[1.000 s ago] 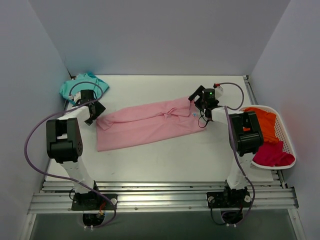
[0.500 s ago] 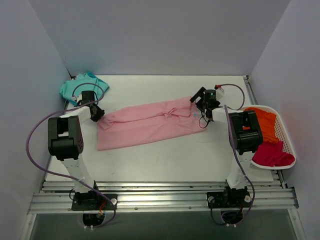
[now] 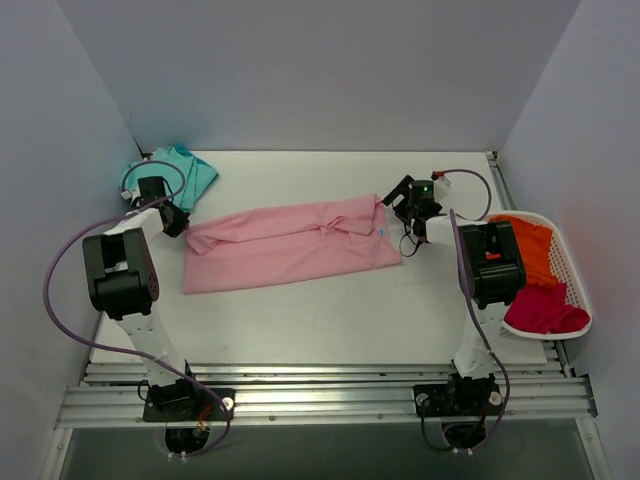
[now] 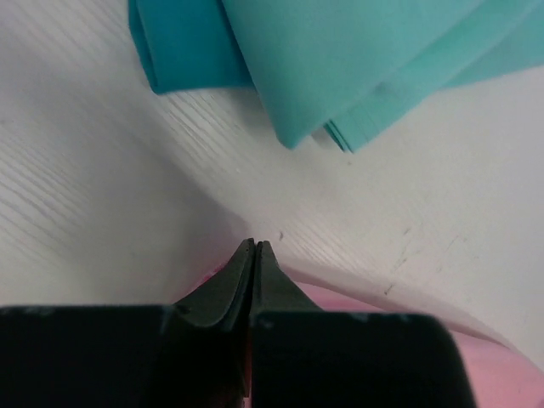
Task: Fold and stack the t-shirts
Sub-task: Fold the tshirt
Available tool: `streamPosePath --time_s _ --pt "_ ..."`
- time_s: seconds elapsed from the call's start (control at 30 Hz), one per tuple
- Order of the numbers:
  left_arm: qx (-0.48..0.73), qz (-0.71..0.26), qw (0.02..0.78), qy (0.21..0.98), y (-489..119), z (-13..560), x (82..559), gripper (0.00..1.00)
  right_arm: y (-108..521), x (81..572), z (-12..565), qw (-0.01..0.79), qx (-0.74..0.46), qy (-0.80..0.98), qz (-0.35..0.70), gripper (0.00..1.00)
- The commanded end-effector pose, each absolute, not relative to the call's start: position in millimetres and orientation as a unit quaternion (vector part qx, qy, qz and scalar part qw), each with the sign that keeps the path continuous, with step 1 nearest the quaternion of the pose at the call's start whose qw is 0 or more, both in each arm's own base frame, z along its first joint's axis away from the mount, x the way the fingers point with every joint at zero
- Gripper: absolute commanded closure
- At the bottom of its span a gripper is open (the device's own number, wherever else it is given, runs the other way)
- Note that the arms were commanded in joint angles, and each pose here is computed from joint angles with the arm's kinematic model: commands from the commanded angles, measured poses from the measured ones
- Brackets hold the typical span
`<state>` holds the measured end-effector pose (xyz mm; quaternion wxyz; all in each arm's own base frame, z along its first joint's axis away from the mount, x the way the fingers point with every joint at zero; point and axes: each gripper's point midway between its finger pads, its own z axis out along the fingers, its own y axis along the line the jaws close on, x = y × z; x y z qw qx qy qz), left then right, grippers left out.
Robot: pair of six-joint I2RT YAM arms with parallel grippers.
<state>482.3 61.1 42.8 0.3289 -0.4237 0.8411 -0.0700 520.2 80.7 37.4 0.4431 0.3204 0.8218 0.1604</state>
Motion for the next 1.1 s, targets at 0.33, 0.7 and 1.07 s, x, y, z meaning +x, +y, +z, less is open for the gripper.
streamPosePath --time_s 0.33,0.7,1.07 --pt "-0.424 -0.115 0.323 0.839 65 27 496 0.98 109 514 51 0.451 0.321 0.814 0.179 0.2" --pt "-0.428 -0.121 0.327 0.834 63 25 493 0.98 118 483 41 0.424 0.327 0.829 0.159 0.48" --pt "-0.429 -0.119 0.327 0.833 63 24 493 0.98 122 487 16 0.399 0.315 0.847 0.153 1.0"
